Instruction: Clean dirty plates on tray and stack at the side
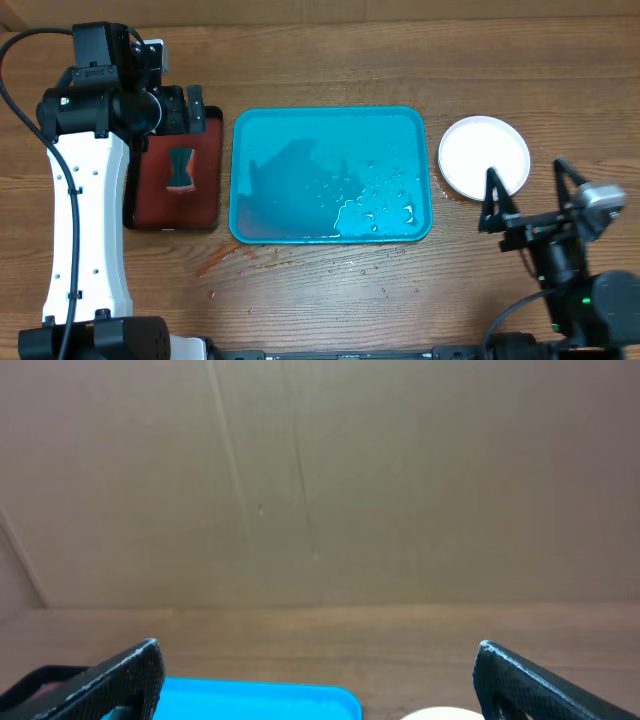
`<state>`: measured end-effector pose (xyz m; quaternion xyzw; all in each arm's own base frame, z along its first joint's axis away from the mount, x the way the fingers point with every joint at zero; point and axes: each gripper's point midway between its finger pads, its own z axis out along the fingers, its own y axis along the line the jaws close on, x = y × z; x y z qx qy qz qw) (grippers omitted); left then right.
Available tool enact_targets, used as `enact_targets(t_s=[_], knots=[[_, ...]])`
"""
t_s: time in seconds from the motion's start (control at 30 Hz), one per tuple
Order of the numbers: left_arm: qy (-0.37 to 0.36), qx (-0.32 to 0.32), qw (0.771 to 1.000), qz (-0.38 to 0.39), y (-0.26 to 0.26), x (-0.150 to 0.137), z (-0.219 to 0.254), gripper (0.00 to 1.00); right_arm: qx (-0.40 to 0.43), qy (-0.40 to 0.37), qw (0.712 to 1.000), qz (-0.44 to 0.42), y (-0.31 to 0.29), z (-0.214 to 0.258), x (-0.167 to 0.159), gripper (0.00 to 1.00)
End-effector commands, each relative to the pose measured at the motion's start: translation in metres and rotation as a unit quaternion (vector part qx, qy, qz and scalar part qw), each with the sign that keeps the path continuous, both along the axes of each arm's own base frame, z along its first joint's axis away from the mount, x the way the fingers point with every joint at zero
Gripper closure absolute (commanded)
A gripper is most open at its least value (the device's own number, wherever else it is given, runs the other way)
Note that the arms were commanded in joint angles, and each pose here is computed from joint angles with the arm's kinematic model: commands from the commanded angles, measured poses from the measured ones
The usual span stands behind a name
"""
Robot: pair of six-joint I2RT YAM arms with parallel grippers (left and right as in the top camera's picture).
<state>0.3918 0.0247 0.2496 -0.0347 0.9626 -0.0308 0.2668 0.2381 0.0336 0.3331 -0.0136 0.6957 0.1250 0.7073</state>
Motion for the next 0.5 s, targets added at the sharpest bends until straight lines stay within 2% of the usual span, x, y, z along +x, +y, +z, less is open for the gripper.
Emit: enact_targets(t_s=[0.0, 0.2, 0.47], knots=[[-0.006, -0.006, 1.000, 0.001, -0.002, 0.003, 0.004, 0.00, -0.005, -0.016, 1.000, 0.004, 0.001, -0.031, 0.001, 0.00], [-0.006, -0.006, 1.000, 0.001, -0.002, 0.003, 0.004, 0.00, -0.005, -0.035, 0.999, 0.008, 0.003, -0.072, 0.002, 0.00], [-0.006, -0.006, 1.000, 0.001, -0.002, 0.003, 0.004, 0.00, -0.005, -0.082, 0.996, 0.017, 0.007, -0.095, 0.000, 0.00]])
